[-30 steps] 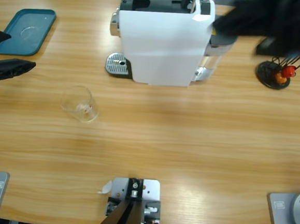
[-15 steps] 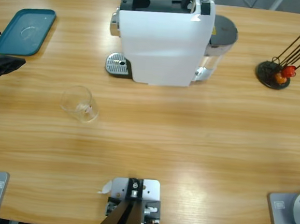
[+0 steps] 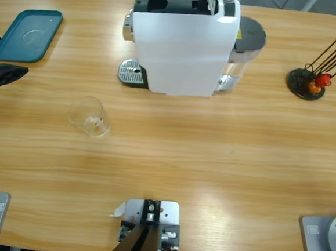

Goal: Pour coffee

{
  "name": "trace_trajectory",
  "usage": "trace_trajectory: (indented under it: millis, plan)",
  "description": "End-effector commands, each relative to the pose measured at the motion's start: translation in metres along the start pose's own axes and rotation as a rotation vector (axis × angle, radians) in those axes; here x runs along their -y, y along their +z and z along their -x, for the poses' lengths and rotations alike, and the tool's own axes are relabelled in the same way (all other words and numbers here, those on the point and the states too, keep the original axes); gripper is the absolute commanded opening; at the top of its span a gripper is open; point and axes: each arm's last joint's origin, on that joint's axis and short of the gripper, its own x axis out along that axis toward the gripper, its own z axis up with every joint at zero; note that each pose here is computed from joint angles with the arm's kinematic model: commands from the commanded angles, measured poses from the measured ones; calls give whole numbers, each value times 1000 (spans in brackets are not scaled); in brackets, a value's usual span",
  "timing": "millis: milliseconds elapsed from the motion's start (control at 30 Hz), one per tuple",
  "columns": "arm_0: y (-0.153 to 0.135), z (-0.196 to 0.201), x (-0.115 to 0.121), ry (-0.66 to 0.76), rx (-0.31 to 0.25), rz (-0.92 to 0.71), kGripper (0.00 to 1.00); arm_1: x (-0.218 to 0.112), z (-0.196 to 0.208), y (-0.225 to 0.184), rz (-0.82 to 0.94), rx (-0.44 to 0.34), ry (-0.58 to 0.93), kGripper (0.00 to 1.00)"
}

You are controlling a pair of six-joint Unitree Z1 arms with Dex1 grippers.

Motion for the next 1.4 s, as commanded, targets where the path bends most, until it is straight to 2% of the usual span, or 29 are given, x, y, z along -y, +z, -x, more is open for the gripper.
trace_trajectory:
  millis: [33, 267, 433, 767, 867, 933, 967, 1000, 1033, 1067, 1100, 1267, 1333, 1400]
  plan:
    - [-7, -7, 0, 4, -55, 17, 1000, 13, -76, -69, 63, -220, -50, 0]
    - [-7, -8, 0, 3, -61, 18, 1000, 43, -115, -124, 105, -388, -79, 0]
    - [-3, -8, -1, 4, -54, 17, 1000, 65, -128, -155, 122, -490, -194, 0]
    - [-3, -6, 0, 5, -47, 17, 1000, 89, -131, -163, 148, -547, -371, 0]
    - [-6, -3, 0, 7, -46, 17, 1000, 81, -129, -152, 197, -493, -356, 0]
    - [-5, -3, 0, 7, -46, 17, 1000, 58, -111, -125, 362, -411, -220, 0]
    - [-5, -4, 0, 6, -47, 17, 1000, 43, -99, -114, 422, -395, -139, 63]
    - [-5, -5, 0, 6, -49, 17, 1000, 26, -84, -103, 449, -387, -59, 470]
    - [-5, -6, 0, 4, -52, 17, 1000, 9, -66, -91, 491, -371, 8, 746]
    - [-6, -7, 0, 3, -54, 17, 1000, -8, -45, -81, 542, -344, 67, 898]
    - [-6, -7, 0, 3, -54, 17, 1000, -21, -25, -71, 576, -315, 115, 983]
    - [-7, 1, 1, 4, -19, 15, 1000, -61, 76, -38, 677, -252, 290, 1000]
    - [-9, 5, 2, 2, -13, 13, 1000, -59, 104, -36, 711, -282, 310, 1000]
    - [-12, 7, 5, -22, -29, -1, 1000, -42, 122, -39, 766, -330, 238, 1000]
